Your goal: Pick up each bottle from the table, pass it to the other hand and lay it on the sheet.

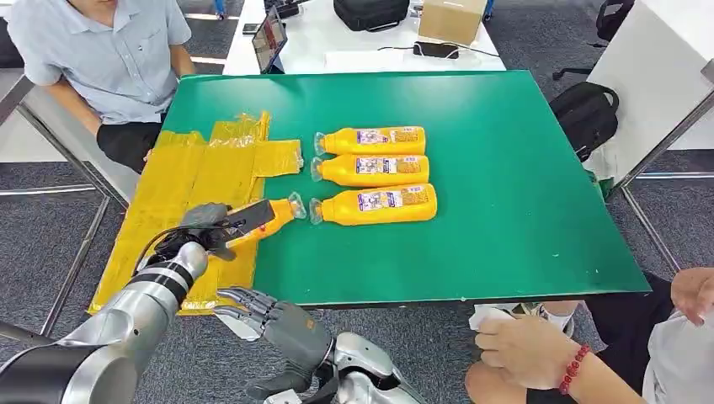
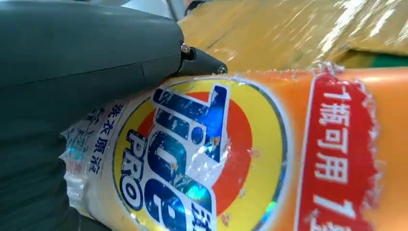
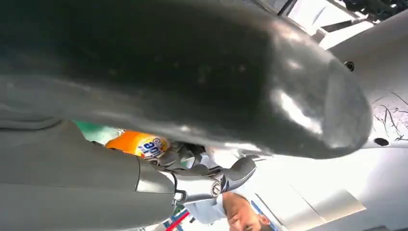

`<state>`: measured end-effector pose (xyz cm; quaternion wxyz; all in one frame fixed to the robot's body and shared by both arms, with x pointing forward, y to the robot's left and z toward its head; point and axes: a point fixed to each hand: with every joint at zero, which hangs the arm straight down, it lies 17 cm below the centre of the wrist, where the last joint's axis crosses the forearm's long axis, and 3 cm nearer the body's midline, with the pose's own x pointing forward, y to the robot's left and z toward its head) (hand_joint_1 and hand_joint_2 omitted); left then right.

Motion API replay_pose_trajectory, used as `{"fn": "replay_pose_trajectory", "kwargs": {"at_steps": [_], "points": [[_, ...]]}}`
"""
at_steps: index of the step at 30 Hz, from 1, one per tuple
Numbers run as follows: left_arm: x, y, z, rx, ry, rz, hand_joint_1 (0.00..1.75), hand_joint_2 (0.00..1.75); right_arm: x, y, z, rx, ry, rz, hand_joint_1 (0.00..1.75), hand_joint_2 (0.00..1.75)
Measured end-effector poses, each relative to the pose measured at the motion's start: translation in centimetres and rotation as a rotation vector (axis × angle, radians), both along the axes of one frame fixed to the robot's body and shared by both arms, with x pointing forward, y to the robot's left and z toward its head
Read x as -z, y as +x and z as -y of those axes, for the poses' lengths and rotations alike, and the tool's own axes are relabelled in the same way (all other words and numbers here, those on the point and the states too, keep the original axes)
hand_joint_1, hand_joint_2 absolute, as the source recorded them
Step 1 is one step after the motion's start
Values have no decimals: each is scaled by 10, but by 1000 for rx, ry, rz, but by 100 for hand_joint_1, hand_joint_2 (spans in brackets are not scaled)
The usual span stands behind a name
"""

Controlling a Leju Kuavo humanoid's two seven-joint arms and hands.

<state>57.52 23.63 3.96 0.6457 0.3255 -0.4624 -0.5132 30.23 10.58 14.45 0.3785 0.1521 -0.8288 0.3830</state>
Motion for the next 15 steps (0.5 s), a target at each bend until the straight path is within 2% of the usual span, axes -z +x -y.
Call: {"fn": "replay_pose_trajectory", "kwargs": {"at_steps": [4,6,7,8,9,10,11,15], "points": [[2,1,-18,-32,31,-17,175,175,3,-3,-2,-4,4,-11,0,0],[3,1,-24,-24,53,-15,152,175,5,-4,-3,-3,2,-11,0,0],[3,1,-24,-13,57,-11,148,175,6,-4,-3,-2,-1,-10,0,0],[3,1,-24,-4,62,-9,89,175,7,-5,-2,-2,-4,-9,0,0],[3,0,-23,6,63,-7,21,175,8,-5,-2,-2,-7,-7,0,0],[3,0,-21,16,66,-5,3,175,9,-6,-2,-4,-10,-7,0,0],[3,0,-19,25,67,-5,0,175,9,-6,-2,-5,-11,-8,0,0],[2,-1,-5,73,57,5,0,175,11,-7,-3,-9,-16,-6,0,0]]}}
